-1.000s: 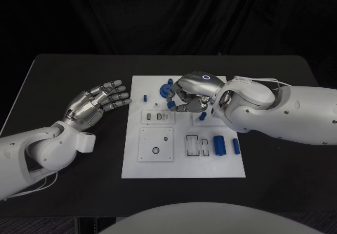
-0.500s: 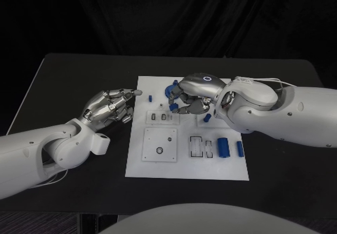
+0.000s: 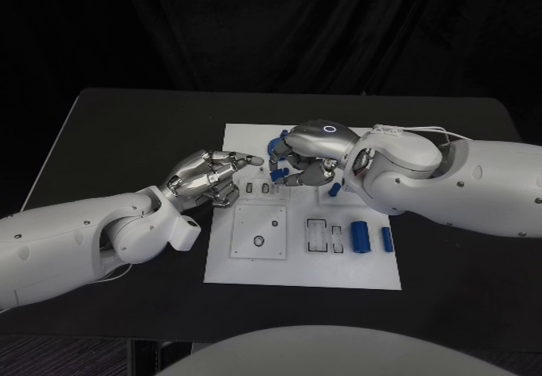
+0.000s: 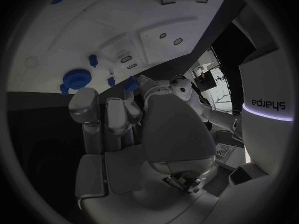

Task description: Assemble the parts on the task board

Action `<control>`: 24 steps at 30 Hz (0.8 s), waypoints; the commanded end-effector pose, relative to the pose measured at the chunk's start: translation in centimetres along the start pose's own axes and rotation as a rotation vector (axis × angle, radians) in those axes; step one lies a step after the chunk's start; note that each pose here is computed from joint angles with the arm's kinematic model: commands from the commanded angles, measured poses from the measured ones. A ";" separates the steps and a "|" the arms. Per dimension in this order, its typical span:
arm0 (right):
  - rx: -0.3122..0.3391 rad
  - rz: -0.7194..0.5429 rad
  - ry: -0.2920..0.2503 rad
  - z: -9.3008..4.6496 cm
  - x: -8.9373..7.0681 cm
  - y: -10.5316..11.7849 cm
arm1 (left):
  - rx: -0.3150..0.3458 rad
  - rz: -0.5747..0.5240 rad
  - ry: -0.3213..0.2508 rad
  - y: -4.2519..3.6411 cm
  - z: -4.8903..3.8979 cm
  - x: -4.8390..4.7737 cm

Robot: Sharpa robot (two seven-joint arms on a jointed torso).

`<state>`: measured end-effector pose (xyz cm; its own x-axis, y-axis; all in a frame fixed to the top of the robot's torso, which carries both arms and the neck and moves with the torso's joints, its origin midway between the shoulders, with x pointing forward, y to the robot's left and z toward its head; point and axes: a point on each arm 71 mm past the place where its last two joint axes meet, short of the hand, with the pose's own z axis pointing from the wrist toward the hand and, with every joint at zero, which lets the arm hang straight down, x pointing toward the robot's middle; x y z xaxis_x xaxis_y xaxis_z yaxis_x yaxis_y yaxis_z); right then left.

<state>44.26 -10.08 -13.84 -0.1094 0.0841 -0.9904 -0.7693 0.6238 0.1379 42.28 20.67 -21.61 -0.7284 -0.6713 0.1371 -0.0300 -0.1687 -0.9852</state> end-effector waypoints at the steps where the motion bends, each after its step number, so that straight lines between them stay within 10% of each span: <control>1: -0.009 -0.006 0.015 0.0 0.2 0.1 | -0.055 -0.021 0.085 0.53 0.18 0.76; 24: -0.021 -0.002 -0.034 -0.3 -0.1 0.0 | -0.129 -0.032 0.115 1.33 0.41 0.63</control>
<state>44.29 -10.36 -13.84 -0.1026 0.0926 -0.9904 -0.7720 0.6205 0.1380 42.22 19.86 -22.69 -0.7891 -0.5943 0.1551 -0.1229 -0.0947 -0.9879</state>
